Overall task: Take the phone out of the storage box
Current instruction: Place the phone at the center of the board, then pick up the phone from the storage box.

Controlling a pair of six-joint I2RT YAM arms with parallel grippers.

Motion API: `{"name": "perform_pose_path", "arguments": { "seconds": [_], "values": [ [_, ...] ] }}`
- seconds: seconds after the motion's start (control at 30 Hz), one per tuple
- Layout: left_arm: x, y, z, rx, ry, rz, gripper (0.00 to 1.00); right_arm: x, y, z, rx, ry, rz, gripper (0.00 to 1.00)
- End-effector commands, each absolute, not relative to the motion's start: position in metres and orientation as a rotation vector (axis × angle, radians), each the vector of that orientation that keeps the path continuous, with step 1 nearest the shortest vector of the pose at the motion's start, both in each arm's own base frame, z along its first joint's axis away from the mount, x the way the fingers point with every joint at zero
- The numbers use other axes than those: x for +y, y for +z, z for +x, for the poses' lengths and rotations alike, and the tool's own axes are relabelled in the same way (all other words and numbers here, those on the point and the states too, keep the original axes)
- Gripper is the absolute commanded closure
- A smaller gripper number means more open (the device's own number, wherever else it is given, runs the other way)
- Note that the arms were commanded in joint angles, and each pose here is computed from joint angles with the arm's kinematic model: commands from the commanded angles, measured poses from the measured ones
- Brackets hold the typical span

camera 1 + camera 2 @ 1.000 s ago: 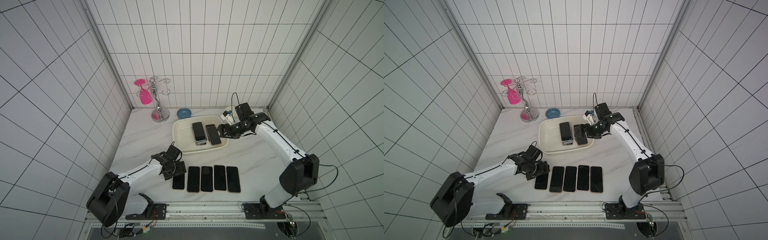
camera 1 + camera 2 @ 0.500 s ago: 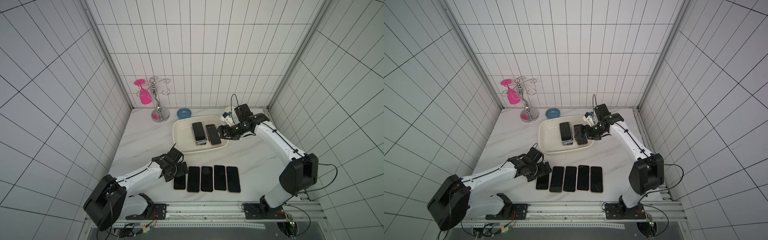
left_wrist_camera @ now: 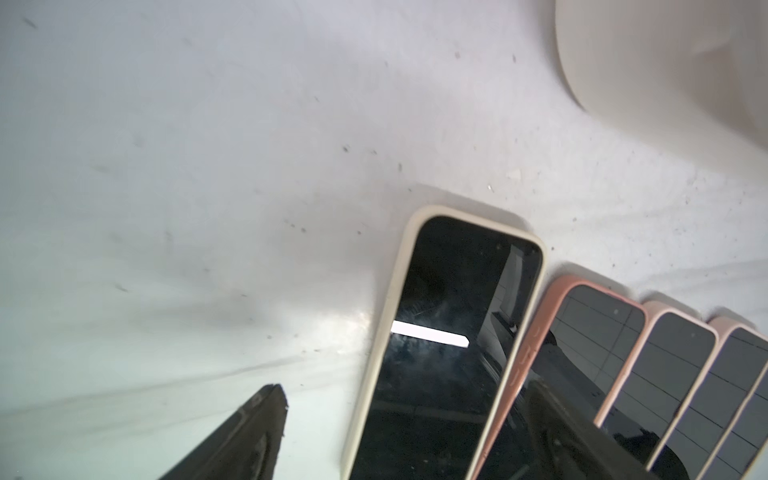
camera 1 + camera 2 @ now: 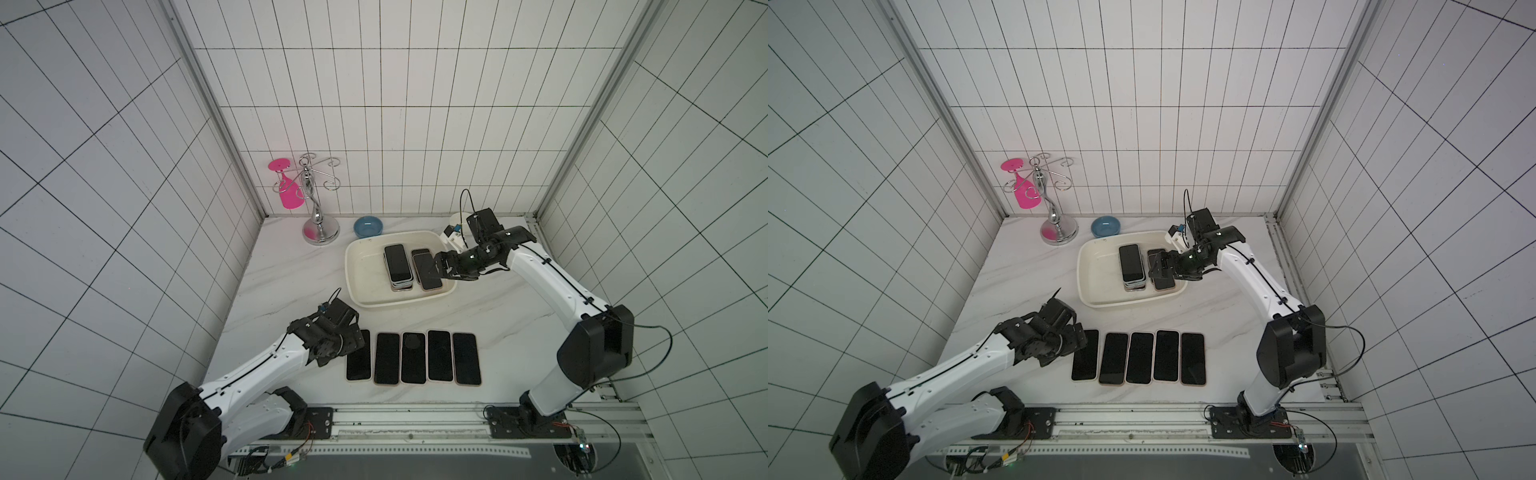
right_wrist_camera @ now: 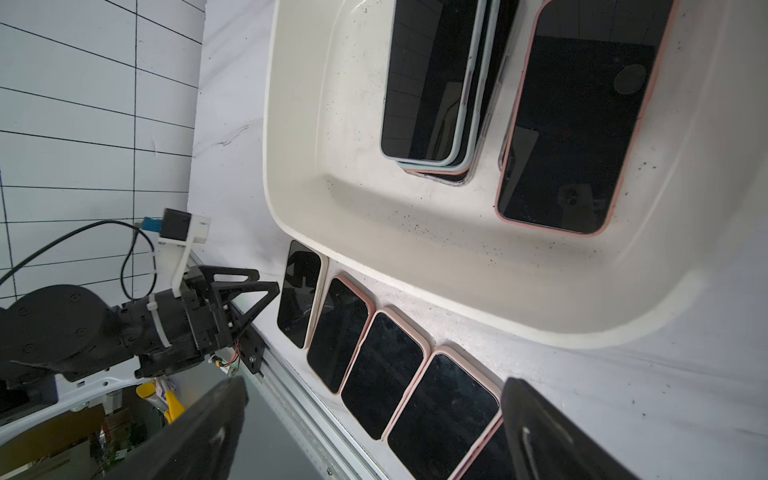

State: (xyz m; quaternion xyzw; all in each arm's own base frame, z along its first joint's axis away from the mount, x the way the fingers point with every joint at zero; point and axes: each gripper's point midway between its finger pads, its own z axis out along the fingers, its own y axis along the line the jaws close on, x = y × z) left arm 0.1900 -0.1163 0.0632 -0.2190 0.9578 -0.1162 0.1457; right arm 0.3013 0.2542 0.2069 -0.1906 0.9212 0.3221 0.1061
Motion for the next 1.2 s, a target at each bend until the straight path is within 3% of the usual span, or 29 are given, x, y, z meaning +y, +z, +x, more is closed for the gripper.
{"name": "perform_pose_path", "arguments": {
  "seconds": [0.0, 0.07, 0.23, 0.33, 0.87, 1.17],
  "values": [
    [-0.087, 0.069, 0.208, 2.626, -0.265, -0.742, 0.27, 0.249, 0.209, 0.328, 2.730, 0.768, -0.555, 0.01],
    [-0.077, 0.067, 0.215, 2.628, -0.257, -0.777, 0.38, 0.247, 0.202, 0.348, 2.760, 0.653, -0.533, 0.01],
    [-0.073, 0.046, 0.222, 2.754, -0.229, -0.754, 0.75, 0.248, 0.162, 0.383, 2.845, 0.444, -0.578, 0.01],
    [-0.088, 0.030, 0.223, 2.811, -0.286, -0.718, 0.87, 0.252, 0.137, 0.393, 2.881, 0.352, -0.618, 0.01],
    [-0.136, 0.008, 0.217, 2.908, -0.411, -0.538, 0.90, 0.262, 0.062, 0.414, 2.939, 0.089, -0.718, 0.01],
    [-0.139, 0.007, 0.208, 2.931, -0.417, -0.553, 0.87, 0.262, 0.041, 0.419, 2.965, 0.045, -0.740, 0.01]
  ]
}}
